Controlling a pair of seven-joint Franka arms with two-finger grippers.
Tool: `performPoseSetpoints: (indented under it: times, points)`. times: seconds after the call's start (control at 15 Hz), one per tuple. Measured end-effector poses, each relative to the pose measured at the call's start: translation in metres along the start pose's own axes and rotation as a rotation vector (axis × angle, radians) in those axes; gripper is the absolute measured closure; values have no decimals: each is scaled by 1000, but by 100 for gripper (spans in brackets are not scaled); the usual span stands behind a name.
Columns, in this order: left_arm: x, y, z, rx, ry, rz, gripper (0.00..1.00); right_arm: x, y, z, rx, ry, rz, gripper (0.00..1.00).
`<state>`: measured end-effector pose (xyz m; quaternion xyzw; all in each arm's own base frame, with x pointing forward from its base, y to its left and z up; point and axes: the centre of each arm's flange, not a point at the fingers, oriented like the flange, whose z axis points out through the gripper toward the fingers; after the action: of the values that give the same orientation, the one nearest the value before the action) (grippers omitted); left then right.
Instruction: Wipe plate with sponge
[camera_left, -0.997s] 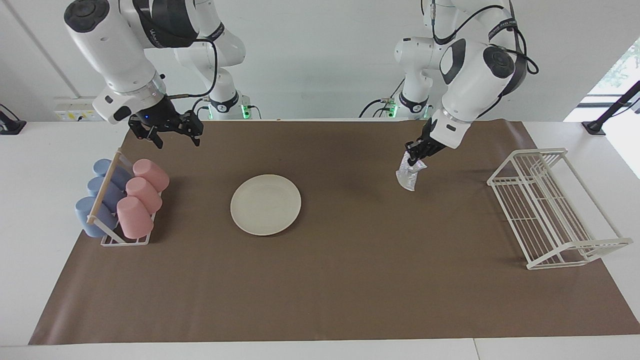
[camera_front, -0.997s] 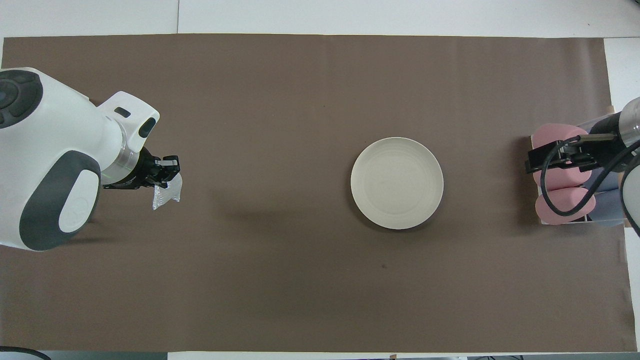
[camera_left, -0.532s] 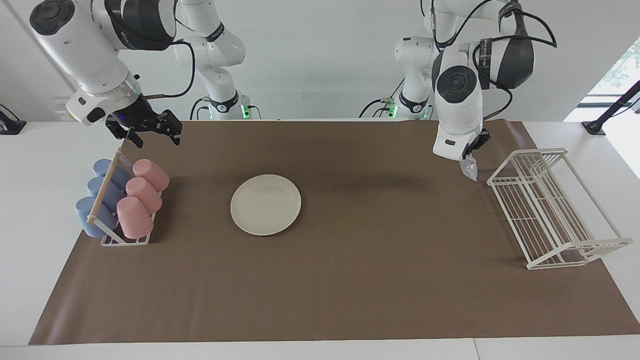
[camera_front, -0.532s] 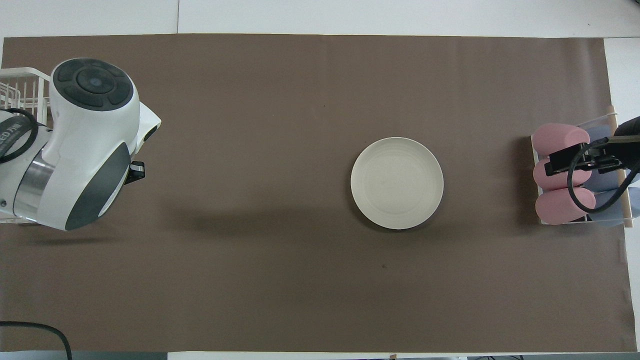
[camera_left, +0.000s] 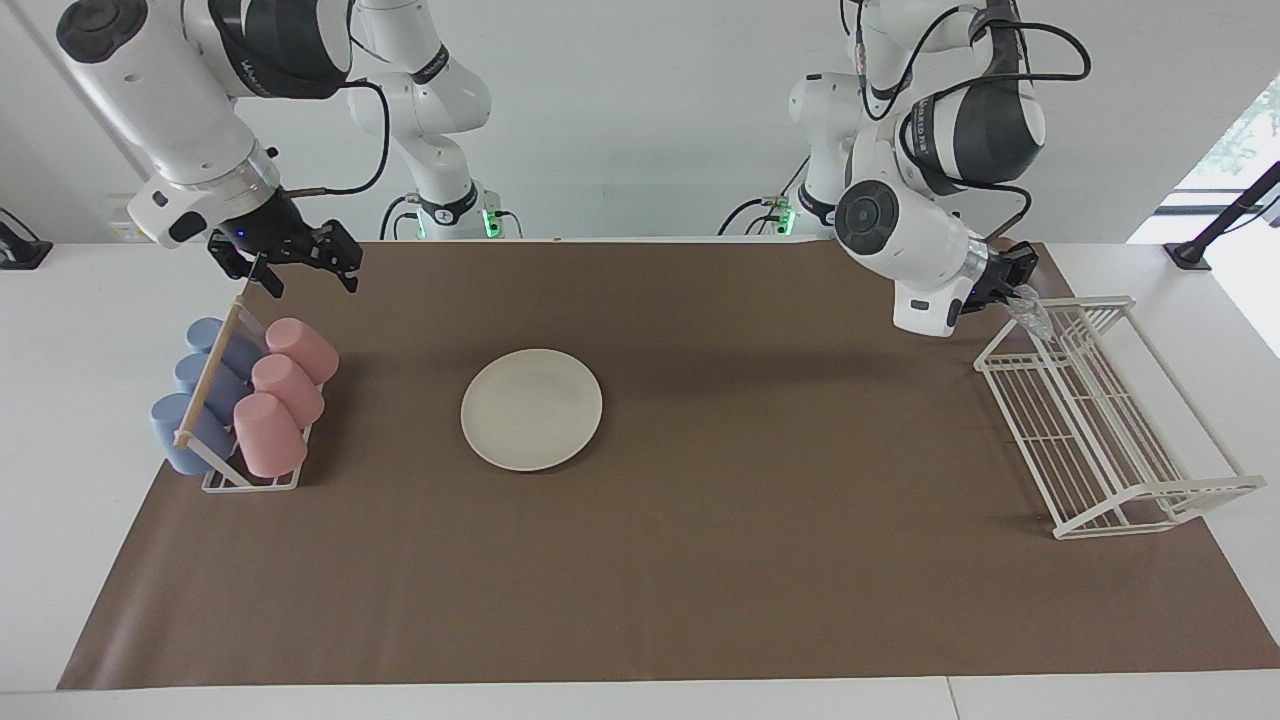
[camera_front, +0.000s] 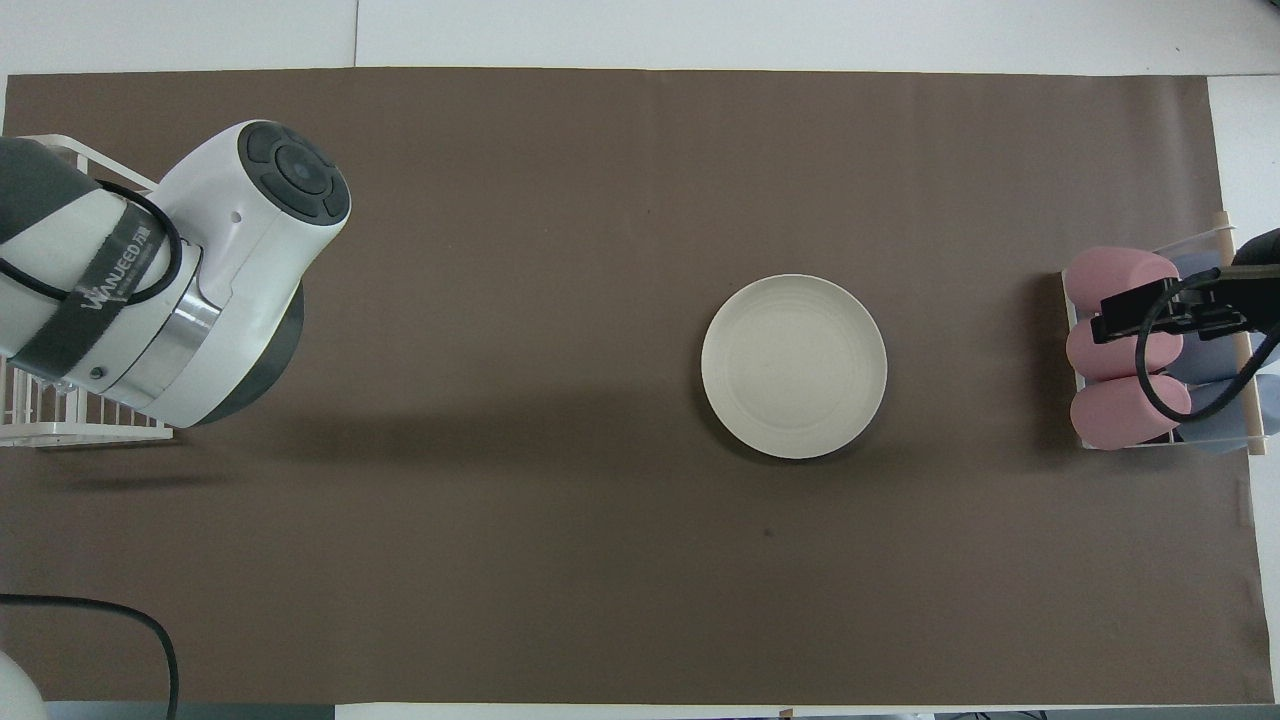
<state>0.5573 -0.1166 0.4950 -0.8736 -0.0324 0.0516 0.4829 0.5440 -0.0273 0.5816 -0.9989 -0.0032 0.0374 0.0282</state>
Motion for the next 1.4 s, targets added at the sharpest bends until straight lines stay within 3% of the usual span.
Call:
performPoseSetpoints:
  times: [0.27, 0.47, 0.8, 1.4]
  points:
    - [30, 25, 27, 212, 28, 21, 94, 0, 0, -1, 0, 2, 5, 0]
    - [66, 48, 49, 274, 19, 19, 94, 0, 0, -1, 0, 2, 5, 0]
    - [91, 54, 84, 243, 18, 24, 94, 0, 0, -1, 0, 3, 4, 0]
    - [94, 63, 108, 169, 21, -35, 94, 0, -2, -2, -1, 5, 2, 0]
